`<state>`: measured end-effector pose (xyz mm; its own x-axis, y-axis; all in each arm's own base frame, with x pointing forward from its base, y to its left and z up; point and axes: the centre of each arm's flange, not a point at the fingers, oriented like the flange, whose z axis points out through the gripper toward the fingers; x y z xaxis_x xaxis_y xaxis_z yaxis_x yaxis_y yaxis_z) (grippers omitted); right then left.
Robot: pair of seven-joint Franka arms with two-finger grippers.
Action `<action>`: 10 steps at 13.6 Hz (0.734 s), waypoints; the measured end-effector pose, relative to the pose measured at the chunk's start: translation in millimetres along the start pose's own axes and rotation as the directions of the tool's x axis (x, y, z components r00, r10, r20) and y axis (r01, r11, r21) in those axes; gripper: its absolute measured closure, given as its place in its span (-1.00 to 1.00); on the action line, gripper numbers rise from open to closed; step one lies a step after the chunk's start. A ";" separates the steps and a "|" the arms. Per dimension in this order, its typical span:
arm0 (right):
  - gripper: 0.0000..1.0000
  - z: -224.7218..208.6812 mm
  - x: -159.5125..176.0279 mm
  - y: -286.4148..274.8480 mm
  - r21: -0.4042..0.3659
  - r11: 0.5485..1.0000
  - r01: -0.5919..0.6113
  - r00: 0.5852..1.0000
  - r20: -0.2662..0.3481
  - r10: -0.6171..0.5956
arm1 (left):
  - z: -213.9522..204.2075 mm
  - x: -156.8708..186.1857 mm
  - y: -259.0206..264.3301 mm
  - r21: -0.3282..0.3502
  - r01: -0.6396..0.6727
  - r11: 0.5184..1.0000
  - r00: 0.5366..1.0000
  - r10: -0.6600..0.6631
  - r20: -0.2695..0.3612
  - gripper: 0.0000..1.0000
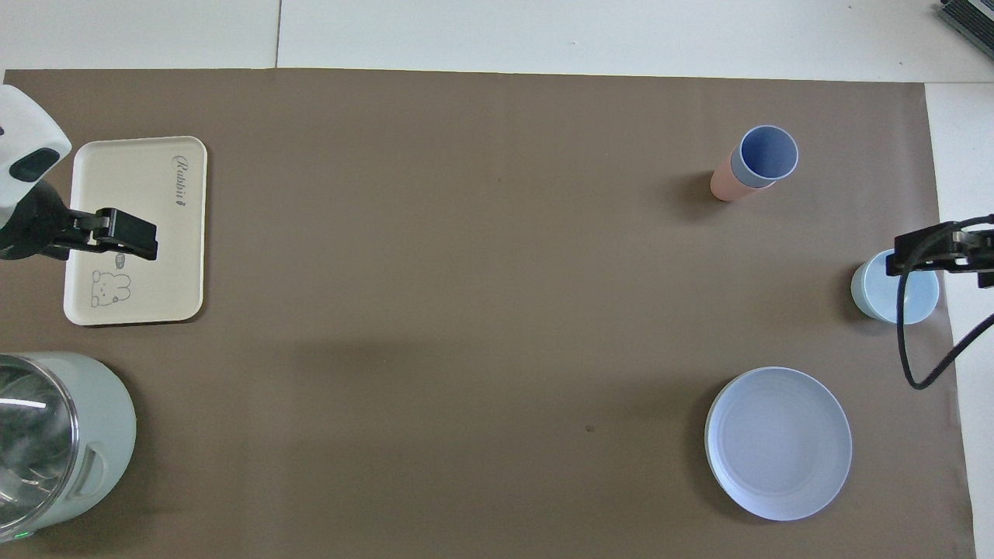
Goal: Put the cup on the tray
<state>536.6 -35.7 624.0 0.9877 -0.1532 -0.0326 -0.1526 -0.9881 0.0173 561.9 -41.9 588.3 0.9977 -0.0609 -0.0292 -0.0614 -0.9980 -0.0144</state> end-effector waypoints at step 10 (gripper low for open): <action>-1.00 -1.4 4.8 -2.0 0.002 0.999 0.050 0.998 -0.042 -0.050 | 0.0 0.0 0.0 0.000 0.000 1.000 1.000 0.000 0.000 -1.00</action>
<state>541.6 -34.5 625.2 0.9947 -0.1029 0.0082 -0.1030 -0.9946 0.0135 561.9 -41.9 588.3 0.9977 -0.0609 -0.0292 -0.0614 -0.9980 -0.0144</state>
